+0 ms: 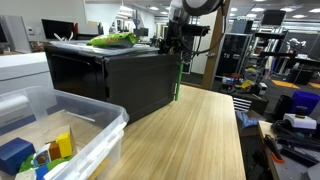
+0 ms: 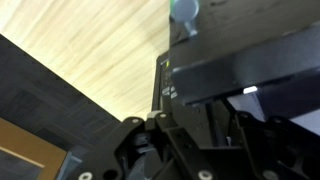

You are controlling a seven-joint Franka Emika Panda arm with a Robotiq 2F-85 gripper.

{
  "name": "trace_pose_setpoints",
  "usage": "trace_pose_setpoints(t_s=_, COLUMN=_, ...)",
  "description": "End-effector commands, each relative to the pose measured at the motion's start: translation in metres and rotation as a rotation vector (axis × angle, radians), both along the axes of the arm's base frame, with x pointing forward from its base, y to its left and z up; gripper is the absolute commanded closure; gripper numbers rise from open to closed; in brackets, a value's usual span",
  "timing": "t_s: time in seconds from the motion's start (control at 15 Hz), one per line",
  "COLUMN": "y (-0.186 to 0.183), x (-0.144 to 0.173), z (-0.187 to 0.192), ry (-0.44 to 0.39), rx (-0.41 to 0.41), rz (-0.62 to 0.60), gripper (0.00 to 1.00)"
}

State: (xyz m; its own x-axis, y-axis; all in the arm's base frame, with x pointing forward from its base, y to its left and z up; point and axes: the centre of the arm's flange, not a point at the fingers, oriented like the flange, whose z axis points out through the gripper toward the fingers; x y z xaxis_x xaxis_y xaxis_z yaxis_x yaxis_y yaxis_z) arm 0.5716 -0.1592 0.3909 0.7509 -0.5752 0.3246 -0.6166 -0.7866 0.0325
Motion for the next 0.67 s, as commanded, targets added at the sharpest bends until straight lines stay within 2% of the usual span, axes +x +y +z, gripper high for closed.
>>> trace_pose_setpoints(t_s=0.0, y=0.012, x=-0.004, z=0.028, ry=0.145, rx=0.104, rz=0.077, gripper=0.83)
trace_pose_setpoints(t_s=0.2, y=0.037, x=-0.033, z=0.05, ry=0.25, rx=0.186, rz=0.2, gripper=1.0)
trace_pose_setpoints(t_s=0.4, y=0.069, x=-0.084, z=0.07, ry=0.344, rx=0.228, rz=0.346, gripper=1.0)
trace_pose_setpoints(t_s=0.6, y=0.09, x=-0.12, z=0.077, ry=0.469, rx=0.27, rz=0.48, gripper=1.0)
